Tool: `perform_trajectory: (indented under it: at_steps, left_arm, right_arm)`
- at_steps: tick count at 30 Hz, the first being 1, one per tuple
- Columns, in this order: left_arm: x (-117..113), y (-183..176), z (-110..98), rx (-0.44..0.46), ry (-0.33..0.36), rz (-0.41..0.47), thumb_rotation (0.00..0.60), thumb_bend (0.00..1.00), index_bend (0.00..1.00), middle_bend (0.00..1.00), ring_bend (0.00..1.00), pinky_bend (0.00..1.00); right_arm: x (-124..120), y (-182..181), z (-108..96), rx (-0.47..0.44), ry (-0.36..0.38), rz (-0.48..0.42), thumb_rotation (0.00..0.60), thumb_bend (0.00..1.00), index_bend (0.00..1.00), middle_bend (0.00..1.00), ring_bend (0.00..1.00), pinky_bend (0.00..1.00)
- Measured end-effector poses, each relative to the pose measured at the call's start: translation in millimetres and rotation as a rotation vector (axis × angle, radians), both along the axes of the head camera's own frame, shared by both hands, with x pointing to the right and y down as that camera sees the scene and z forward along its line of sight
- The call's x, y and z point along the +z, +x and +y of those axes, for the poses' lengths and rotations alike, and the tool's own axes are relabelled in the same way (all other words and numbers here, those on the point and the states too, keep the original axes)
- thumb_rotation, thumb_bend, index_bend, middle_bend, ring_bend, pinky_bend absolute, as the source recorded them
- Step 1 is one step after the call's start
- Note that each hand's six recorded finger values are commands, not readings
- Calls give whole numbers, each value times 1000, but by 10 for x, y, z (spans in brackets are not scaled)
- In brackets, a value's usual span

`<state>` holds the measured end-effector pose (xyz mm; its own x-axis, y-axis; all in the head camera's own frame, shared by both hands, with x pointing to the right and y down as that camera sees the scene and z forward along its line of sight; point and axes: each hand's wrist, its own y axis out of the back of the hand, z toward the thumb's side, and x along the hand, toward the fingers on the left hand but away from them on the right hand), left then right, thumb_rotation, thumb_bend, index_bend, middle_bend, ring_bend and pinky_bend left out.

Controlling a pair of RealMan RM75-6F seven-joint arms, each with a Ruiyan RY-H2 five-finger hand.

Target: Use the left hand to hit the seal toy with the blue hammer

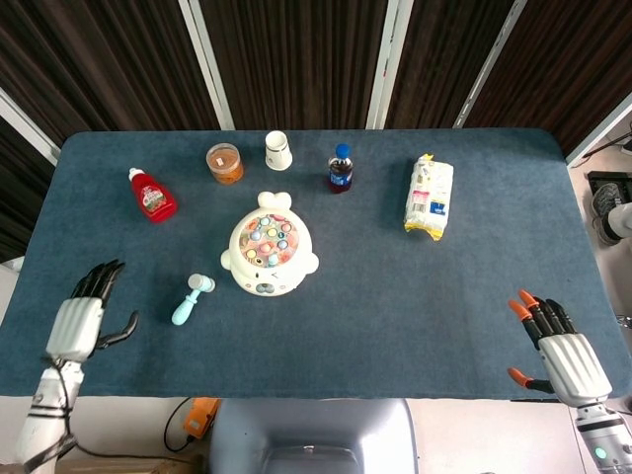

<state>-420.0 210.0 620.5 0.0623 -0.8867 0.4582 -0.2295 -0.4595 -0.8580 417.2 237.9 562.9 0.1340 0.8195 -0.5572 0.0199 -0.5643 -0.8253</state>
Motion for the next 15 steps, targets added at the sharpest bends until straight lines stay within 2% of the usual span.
perform_trajectory:
  at_steps: [1, 4, 11, 15]
  left_arm:
    - [-61, -77, 120, -7, 6, -17, 596, 398, 0, 0, 0, 64]
    - [-216, -233, 428, -11, 13, -75, 600, 398, 0, 0, 0, 46]
    - [-415, -109, 561, 127, 81, -148, 600, 401, 0, 0, 0, 25]
    - [-338, -138, 594, 130, 27, -155, 600, 392, 0, 0, 0, 25]
  right_arm:
    - [6, -6, 2, -2, 0, 3, 600, 232, 0, 0, 0, 0]
    - [37, -46, 18, -14, -4, 15, 600, 232, 0, 0, 0, 0]
    - [27, -83, 36, -16, 0, 6, 600, 232, 0, 0, 0, 0]
    - [11, -53, 40, -13, -1, 5, 600, 232, 0, 0, 0, 0]
